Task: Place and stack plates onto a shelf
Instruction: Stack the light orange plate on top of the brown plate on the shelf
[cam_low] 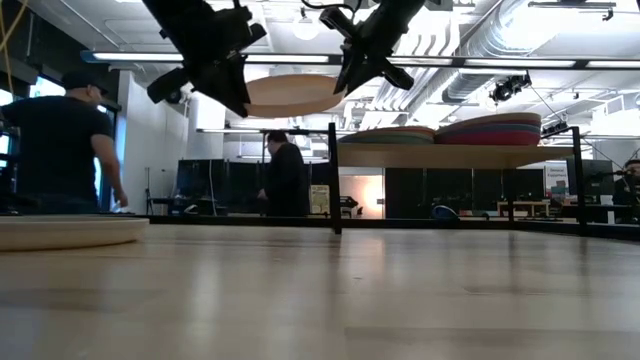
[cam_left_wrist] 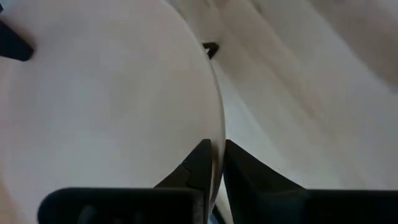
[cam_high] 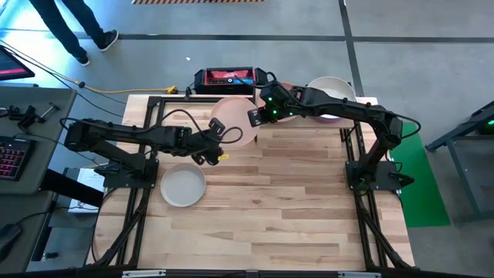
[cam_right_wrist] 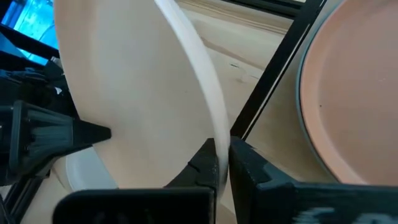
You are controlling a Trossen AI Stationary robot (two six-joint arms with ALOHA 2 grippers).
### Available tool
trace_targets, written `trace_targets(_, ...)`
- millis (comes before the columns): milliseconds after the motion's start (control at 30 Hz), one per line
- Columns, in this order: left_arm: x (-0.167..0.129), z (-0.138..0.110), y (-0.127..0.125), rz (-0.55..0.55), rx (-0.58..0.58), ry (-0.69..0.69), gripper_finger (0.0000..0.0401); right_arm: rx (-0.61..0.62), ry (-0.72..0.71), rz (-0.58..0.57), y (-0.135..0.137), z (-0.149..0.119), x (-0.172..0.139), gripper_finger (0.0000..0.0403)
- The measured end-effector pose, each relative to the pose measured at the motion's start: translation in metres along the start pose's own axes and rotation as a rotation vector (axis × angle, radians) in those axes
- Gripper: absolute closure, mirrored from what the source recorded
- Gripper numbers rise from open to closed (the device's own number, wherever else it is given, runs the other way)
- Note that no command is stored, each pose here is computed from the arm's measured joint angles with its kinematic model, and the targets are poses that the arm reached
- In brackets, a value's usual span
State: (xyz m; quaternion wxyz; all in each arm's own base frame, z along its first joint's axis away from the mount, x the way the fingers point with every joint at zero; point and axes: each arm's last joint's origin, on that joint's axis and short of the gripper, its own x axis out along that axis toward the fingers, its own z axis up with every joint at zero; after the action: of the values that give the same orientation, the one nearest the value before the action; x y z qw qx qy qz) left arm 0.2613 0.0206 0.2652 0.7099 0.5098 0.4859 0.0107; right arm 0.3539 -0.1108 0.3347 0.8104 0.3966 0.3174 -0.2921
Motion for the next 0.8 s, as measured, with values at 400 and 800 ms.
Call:
trace_targets(400, 0.000, 0.000, 0.000, -0.005, -0.181, -0.011, 0.0307, 0.023, -0.021, -0.020, -0.008, 0.008, 0.000, 0.0403)
trace_targets(800, -0.019, -0.002, 0.026, 0.170, -0.325, 0.074, 0.0279, 0.047, -0.071, -0.031, -0.031, 0.028, -0.026, 0.0403)
